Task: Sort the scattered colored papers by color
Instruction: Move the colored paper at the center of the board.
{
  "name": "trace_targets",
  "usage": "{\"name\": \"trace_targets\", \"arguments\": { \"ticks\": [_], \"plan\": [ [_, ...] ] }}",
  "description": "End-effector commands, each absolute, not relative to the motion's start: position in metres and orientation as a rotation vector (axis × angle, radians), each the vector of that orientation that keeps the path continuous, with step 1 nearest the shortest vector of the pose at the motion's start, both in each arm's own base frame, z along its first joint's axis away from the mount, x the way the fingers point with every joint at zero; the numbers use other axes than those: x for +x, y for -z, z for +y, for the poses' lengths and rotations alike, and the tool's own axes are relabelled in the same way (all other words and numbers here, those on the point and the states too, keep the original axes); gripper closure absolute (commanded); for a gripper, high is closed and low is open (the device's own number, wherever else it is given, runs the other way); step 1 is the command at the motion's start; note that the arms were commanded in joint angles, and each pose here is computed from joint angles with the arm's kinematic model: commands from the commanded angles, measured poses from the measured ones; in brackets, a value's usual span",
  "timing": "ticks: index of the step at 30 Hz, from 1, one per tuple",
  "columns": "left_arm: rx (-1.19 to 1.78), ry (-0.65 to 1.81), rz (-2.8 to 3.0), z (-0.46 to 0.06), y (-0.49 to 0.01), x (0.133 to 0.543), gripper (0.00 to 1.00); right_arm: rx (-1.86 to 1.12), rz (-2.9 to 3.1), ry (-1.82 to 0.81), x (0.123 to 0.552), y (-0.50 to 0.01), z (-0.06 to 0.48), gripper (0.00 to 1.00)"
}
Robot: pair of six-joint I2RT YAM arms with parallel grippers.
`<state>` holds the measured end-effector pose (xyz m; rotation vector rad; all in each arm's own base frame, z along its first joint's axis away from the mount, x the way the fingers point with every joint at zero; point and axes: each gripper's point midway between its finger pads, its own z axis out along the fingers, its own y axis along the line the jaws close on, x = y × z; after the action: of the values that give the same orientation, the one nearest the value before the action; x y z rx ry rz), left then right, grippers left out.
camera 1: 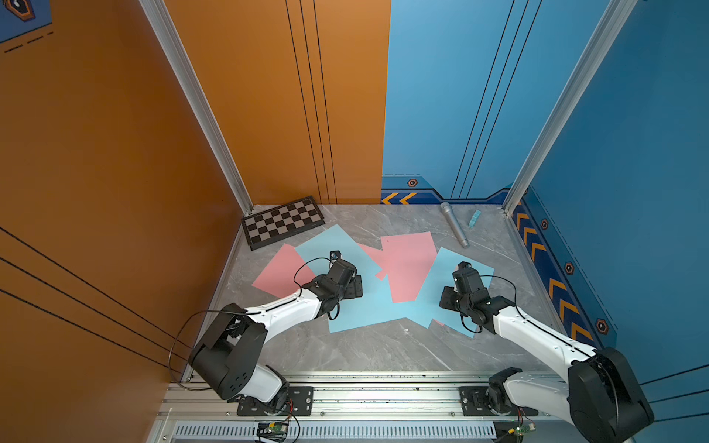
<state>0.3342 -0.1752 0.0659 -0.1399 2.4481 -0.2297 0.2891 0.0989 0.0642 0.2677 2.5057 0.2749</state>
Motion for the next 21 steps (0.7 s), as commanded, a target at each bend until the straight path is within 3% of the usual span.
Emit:
{"name": "trace_targets", "arguments": {
  "ticks": [1, 21],
  "plan": [
    [-0.227, 0.293, 2.516, -0.182, -0.044, 0.330, 0.02, 0.285, 2.584, -0.278, 0.281, -0.046, 0.103, 1.00],
    [-0.278, 0.367, 2.642, -0.201, 0.006, 0.340, 0.02, 0.304, 2.722, -0.229, 0.307, -0.005, 0.118, 1.00]
  ]
}}
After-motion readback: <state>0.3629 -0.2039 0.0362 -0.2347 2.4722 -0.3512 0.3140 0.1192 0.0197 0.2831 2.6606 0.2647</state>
